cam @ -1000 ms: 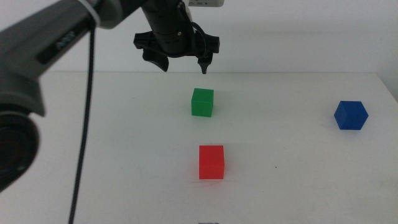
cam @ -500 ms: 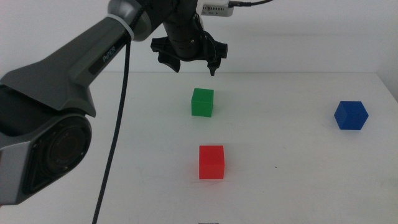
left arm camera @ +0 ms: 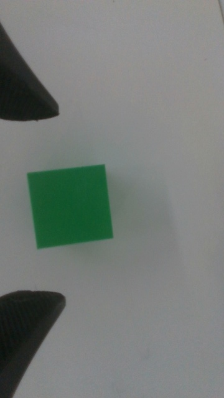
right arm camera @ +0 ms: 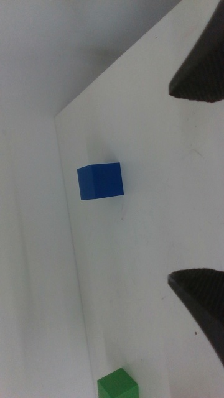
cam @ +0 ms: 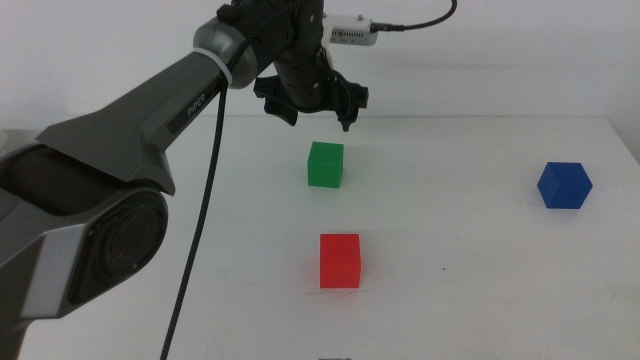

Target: Stack red cubes first, then green, then blue cubes in a specific spot.

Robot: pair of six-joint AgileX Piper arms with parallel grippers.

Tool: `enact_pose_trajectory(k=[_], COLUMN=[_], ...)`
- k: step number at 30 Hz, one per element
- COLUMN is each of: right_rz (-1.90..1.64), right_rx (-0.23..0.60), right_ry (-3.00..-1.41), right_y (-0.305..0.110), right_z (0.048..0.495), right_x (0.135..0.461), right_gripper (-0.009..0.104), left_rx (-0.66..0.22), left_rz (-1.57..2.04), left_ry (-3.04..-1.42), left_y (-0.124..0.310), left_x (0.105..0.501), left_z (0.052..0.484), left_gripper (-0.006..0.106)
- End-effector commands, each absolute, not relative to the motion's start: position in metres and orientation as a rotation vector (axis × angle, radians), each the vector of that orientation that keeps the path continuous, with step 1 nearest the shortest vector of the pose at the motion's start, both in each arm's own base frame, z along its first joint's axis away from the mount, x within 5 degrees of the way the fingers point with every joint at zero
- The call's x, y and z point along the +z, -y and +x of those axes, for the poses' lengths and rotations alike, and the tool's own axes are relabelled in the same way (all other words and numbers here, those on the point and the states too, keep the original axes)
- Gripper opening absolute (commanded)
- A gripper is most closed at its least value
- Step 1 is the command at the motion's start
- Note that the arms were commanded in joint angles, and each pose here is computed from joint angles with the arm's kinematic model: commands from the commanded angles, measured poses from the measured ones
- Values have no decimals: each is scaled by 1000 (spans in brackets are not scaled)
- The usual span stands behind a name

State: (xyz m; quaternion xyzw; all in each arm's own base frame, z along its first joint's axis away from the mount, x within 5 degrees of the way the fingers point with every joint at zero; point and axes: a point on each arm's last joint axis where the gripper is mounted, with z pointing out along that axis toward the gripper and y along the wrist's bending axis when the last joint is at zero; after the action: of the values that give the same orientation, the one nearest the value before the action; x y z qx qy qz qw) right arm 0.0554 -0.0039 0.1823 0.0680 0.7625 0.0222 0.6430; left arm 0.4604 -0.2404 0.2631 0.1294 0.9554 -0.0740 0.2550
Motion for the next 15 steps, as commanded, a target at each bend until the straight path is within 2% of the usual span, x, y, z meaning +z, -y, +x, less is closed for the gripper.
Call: enact_pose_trajectory(k=[1, 5, 15], right_rz=[127, 127, 127], right_rx=[34, 34, 34], right_ry=[-1628, -1628, -1628], right_y=[4, 4, 4], right_z=[54, 54, 54], right_x=[196, 196, 196], right_gripper=[81, 81, 81], left_rx=[-260, -296, -318], left_rz=[335, 370, 366], left_ry=[-2458, -2442, -2457], left_y=[234, 236, 242], left_x=[305, 295, 268], left_z=[459, 467, 477], left_gripper=[94, 94, 94])
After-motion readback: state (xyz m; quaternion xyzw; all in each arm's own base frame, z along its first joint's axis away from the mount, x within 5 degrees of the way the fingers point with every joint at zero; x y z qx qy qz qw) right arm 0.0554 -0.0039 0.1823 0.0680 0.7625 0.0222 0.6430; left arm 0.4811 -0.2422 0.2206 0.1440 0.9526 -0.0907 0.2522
